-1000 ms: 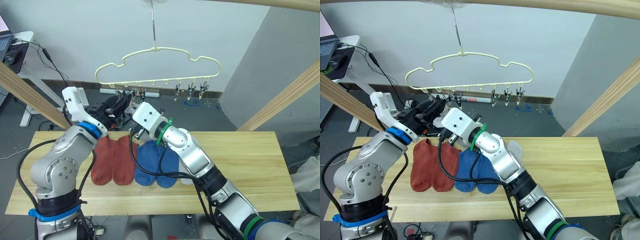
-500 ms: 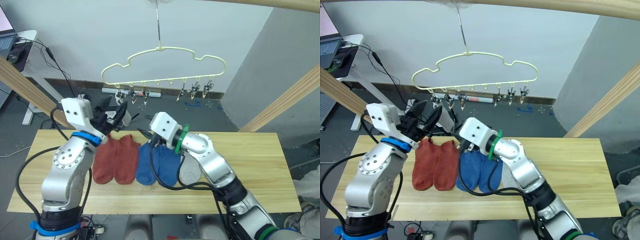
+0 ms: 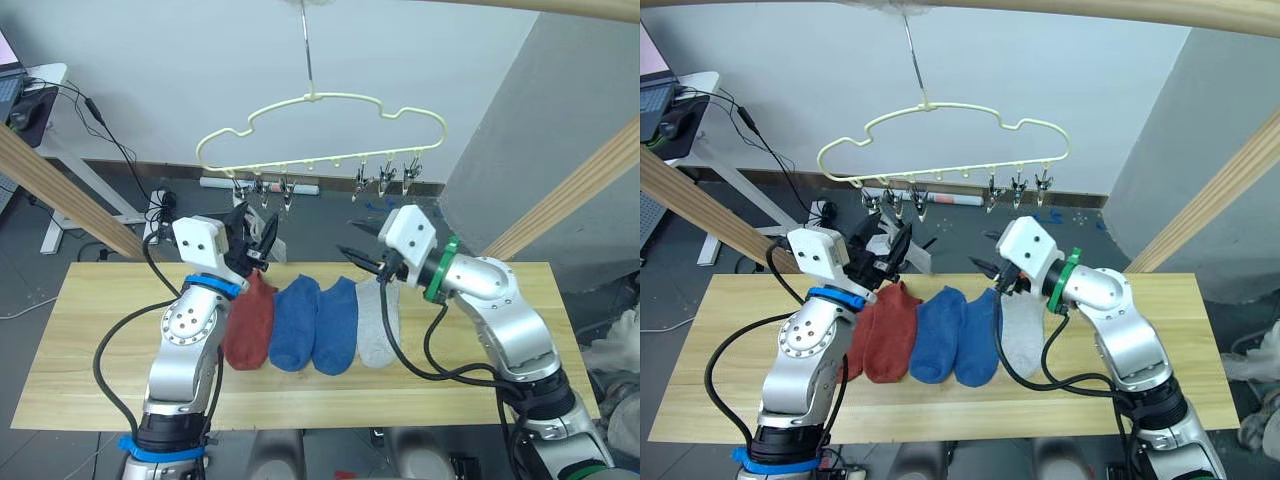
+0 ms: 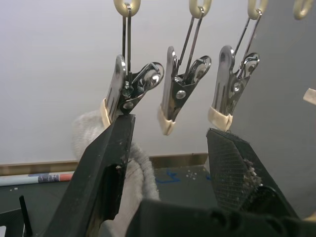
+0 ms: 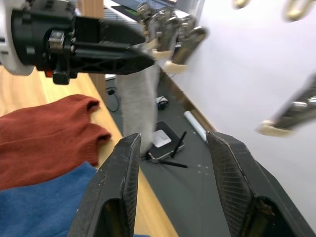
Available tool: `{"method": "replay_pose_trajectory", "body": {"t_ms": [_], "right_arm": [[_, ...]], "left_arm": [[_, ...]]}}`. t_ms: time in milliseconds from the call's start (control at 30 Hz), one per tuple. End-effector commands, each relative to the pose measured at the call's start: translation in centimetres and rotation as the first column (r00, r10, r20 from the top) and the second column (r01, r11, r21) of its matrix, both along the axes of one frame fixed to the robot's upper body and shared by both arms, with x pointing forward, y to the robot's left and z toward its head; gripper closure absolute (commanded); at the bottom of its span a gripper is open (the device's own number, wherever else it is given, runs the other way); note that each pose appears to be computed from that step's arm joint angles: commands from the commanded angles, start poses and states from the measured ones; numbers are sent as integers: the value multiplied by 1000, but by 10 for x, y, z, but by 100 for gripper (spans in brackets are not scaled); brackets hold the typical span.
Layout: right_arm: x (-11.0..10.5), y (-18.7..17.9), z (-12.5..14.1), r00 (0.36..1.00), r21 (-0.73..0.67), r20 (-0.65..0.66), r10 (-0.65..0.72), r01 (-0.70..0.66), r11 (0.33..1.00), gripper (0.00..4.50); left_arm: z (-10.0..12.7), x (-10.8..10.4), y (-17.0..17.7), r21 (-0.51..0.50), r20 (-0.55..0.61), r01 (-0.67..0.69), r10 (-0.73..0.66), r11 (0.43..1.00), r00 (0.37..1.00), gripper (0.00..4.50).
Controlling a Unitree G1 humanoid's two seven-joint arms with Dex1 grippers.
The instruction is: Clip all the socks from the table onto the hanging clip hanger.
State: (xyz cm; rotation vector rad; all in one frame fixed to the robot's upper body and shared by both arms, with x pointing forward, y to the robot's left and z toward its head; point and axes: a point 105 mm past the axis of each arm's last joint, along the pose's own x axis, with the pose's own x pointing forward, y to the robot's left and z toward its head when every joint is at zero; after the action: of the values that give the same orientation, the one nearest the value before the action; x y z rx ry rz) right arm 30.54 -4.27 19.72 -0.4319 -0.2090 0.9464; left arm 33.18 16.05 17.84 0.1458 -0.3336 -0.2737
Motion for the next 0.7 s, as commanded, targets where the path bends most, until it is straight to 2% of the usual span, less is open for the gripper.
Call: {"method": "replay_pose_trajectory", "body": {"t_ms": [33, 233, 433, 700], "right_arm": [[-9, -2, 16, 998, 34, 49, 29, -31, 999, 232], [-16, -6, 21, 997, 69, 50, 63, -67, 995, 232], [-20, -8, 29, 992, 109, 55, 113, -119, 987, 232], [-23, -8, 32, 989, 133, 46, 141, -146, 980, 232]], "left_arm": [[11, 0, -1, -5, 64, -26, 27, 1000, 998, 189], [17, 5, -1, -20, 94, -50, 51, 999, 994, 189], [31, 9, 1, -94, 121, -56, 67, 994, 990, 189], [41, 11, -2, -101, 147, -36, 50, 994, 988, 189]]}}
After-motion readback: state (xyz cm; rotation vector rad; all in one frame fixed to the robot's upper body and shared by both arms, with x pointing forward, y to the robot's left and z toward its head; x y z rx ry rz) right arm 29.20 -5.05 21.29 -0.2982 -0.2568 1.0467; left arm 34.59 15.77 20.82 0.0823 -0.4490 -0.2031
